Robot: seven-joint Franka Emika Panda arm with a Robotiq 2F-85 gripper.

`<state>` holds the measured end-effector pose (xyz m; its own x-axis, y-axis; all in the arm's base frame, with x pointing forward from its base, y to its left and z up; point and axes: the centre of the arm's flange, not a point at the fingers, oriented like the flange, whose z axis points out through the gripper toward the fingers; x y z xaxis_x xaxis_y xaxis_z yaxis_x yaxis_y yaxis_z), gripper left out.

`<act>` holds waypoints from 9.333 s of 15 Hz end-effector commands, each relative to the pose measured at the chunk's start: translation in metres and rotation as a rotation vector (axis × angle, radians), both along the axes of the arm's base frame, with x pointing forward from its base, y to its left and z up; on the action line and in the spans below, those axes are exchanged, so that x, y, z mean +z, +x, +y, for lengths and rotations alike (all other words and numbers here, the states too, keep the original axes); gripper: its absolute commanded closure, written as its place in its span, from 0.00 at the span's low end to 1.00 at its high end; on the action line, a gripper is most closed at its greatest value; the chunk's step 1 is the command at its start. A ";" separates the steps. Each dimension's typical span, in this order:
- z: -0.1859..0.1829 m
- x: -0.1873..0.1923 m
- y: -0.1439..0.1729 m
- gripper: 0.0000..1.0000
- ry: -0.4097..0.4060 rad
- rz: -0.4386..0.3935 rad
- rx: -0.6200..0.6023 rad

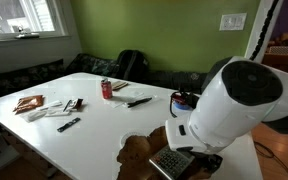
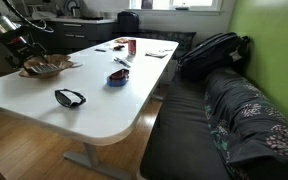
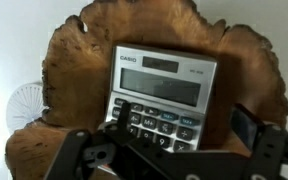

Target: Take the calculator off of the wooden plate

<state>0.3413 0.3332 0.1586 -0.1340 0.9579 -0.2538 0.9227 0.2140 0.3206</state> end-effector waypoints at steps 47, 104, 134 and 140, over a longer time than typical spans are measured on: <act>-0.065 0.053 0.066 0.22 0.088 -0.430 -0.471; -0.151 0.052 0.183 0.00 0.980 0.715 -1.162; -0.163 -0.006 0.223 0.00 1.003 0.776 -1.140; -0.137 -0.027 0.221 0.00 0.956 0.896 -1.035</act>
<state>0.5566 0.1822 0.1460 0.8677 0.4368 0.2371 0.4651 -0.5453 -0.6974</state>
